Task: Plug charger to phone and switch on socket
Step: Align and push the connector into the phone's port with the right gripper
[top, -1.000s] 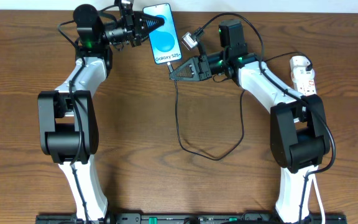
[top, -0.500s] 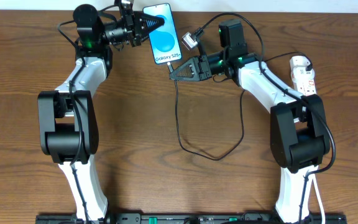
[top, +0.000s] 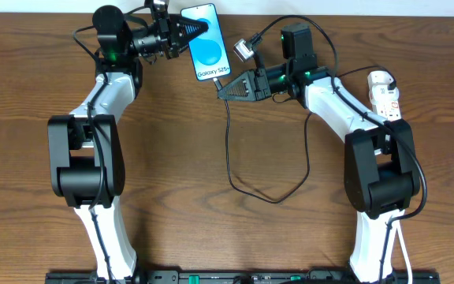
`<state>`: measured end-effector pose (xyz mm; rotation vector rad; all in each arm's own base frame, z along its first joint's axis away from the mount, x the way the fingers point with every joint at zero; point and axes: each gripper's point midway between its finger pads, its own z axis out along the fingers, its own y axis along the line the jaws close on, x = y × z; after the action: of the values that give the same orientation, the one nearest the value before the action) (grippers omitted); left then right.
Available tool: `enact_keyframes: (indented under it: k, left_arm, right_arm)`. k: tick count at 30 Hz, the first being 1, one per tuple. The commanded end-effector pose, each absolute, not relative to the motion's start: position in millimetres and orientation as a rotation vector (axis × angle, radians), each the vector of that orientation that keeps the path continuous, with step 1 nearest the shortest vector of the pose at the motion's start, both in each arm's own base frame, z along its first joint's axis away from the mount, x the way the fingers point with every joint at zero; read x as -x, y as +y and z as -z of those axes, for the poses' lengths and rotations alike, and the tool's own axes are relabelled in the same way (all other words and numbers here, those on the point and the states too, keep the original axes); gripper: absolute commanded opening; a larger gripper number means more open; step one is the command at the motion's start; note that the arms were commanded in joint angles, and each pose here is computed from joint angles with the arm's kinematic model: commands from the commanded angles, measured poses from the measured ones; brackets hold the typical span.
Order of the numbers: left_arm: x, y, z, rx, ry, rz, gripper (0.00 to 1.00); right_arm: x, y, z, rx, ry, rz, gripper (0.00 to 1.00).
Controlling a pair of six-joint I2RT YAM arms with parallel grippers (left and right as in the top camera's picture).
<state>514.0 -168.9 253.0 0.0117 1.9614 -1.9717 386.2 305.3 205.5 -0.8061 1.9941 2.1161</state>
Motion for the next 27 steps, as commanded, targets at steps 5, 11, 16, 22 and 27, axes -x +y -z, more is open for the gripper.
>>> enact_keyframes:
  k: [5, 11, 16, 22, 27]
  left_arm:
    - [-499.3, -176.9, -272.6, -0.135, 1.948, 1.969, 0.08]
    - [-499.3, -177.0, -272.7, -0.18, 1.927, 1.939, 0.07]
    - [-499.7, -176.4, -272.6, -0.206, 1.913, 1.918, 0.08]
    - [-514.3, -170.7, -275.4, -0.121, 1.872, 1.873, 0.07]
    - [-521.2, -168.6, -275.6, -0.071, 1.859, 1.857, 0.07]
  right_arm:
    - [-386.3, 317.1, -205.5, 0.811, 2.01, -2.111, 0.01]
    - [-394.9, 319.8, -209.8, 0.767, 2.032, -2.09, 0.01]
    - [-395.8, 319.3, -209.8, 0.755, 2.04, -2.092, 0.01]
    - [-404.2, 321.0, -205.7, 0.672, 2.09, -2.06, 0.01]
    - [-408.7, 322.4, -203.3, 0.64, 2.106, -2.033, 0.01]
